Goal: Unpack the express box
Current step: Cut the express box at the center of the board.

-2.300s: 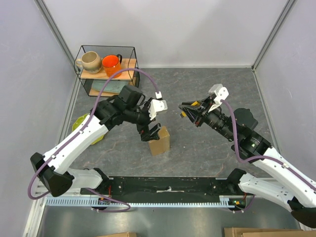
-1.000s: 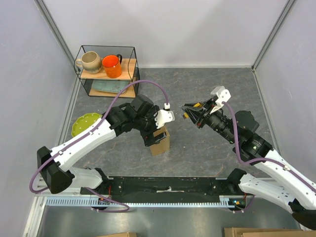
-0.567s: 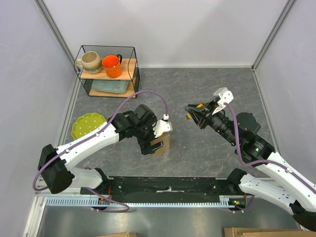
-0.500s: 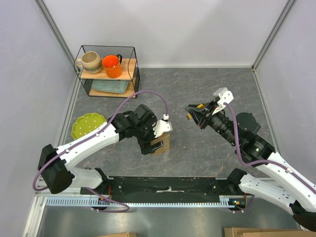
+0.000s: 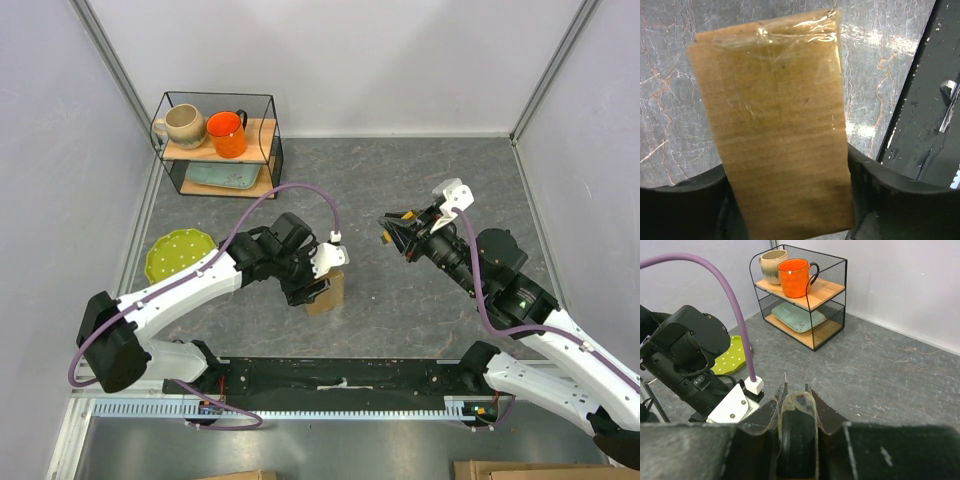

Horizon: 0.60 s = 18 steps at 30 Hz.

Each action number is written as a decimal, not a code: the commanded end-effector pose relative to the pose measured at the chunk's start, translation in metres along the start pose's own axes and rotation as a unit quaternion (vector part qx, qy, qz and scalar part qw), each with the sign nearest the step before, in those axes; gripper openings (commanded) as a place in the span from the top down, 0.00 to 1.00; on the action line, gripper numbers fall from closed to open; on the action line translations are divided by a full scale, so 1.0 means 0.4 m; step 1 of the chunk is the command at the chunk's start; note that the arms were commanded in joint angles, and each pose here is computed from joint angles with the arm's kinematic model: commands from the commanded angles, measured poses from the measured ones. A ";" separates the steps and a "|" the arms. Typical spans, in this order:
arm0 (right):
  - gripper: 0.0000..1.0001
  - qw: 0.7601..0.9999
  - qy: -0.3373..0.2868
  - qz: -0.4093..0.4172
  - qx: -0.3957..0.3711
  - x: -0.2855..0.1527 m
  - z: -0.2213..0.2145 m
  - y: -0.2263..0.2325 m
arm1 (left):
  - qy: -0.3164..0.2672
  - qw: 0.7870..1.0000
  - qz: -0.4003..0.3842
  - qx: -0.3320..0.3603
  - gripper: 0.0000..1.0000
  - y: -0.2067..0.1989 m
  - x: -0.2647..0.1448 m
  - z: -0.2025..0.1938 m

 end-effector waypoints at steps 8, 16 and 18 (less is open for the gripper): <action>1.00 1.000 -0.013 -0.005 0.006 0.026 -0.006 -0.004 | -0.048 0.996 -0.046 -0.056 0.67 0.070 0.026 -0.045; 1.00 1.000 -0.018 0.015 -0.007 0.088 -0.020 0.002 | -0.122 0.973 -0.124 -0.150 0.67 0.162 0.037 -0.057; 1.00 1.000 -0.014 0.014 -0.008 0.111 -0.051 -0.006 | -0.136 0.967 -0.146 -0.157 0.69 0.168 0.043 -0.049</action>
Point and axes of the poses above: each gripper's point midway between its finger pads, its own x axis out along the fingers, its own y axis along the line the jaws close on, z = x × y, the point moved 9 cm from there along -x, back along the fingers, and after that the axes turned 13 degrees about x, right-handed, at the moved point
